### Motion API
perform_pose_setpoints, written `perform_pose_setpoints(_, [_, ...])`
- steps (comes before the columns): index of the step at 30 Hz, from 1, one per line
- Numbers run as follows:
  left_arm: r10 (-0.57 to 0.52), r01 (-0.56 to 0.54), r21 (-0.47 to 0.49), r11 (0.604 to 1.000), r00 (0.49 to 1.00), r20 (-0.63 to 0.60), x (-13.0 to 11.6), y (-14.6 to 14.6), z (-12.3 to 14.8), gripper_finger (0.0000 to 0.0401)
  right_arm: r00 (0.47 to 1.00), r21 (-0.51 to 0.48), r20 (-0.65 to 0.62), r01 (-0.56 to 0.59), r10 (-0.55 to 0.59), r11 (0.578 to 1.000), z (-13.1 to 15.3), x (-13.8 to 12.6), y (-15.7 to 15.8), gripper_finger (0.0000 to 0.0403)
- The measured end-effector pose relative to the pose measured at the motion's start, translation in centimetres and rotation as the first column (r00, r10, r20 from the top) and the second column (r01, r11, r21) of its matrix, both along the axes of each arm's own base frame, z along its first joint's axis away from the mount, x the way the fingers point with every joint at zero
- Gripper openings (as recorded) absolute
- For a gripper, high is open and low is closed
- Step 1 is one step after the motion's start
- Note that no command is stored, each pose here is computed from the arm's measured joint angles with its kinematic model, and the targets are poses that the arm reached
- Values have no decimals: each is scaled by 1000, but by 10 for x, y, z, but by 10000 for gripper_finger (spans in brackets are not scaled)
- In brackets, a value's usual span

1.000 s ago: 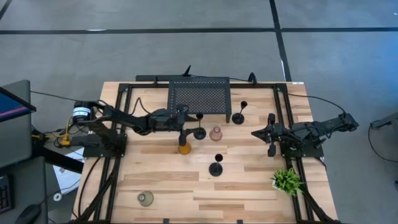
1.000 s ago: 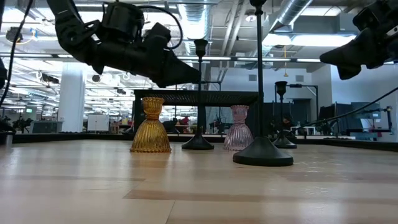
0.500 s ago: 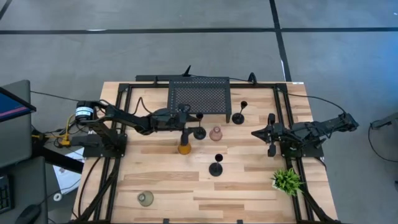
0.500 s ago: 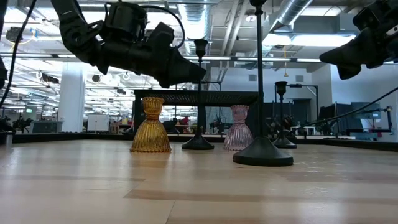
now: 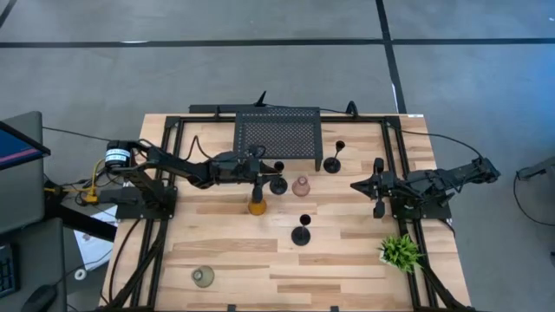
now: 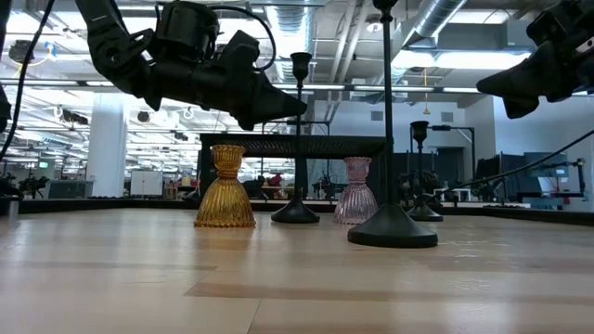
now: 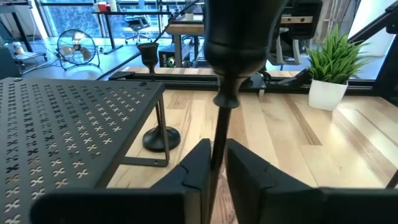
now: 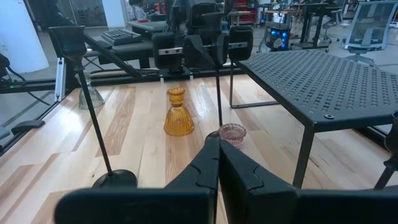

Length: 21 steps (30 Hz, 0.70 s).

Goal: Pick & Place candle stick holders
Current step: Put the left black candle holder on the shelf

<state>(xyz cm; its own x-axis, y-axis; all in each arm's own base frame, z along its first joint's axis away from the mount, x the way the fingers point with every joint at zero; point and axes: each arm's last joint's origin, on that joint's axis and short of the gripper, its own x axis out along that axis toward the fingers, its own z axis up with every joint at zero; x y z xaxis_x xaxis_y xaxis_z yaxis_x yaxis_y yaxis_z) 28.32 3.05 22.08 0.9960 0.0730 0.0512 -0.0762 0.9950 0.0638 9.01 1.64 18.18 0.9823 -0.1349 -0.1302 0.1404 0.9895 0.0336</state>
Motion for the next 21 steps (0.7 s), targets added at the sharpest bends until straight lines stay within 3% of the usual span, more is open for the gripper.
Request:
perform_pose_setpoints(6, [-1, 1, -1, 1000, 1000, -4, -1, 0, 1, 15, 1000, 0, 0, 0, 0, 1000, 0, 0, 0, 1])
perform_pose_setpoints(11, [0, 0, 1, 1000, 1000, 9, -7, -1, 11, 17, 1000, 0, 0, 0, 0, 1000, 0, 0, 0, 1])
perform_pose_setpoints(21, [-5, 9, -102, 995, 999, 45, -56, -6, 59, 14, 1000, 0, 0, -1, 1, 1000, 0, 0, 0, 1])
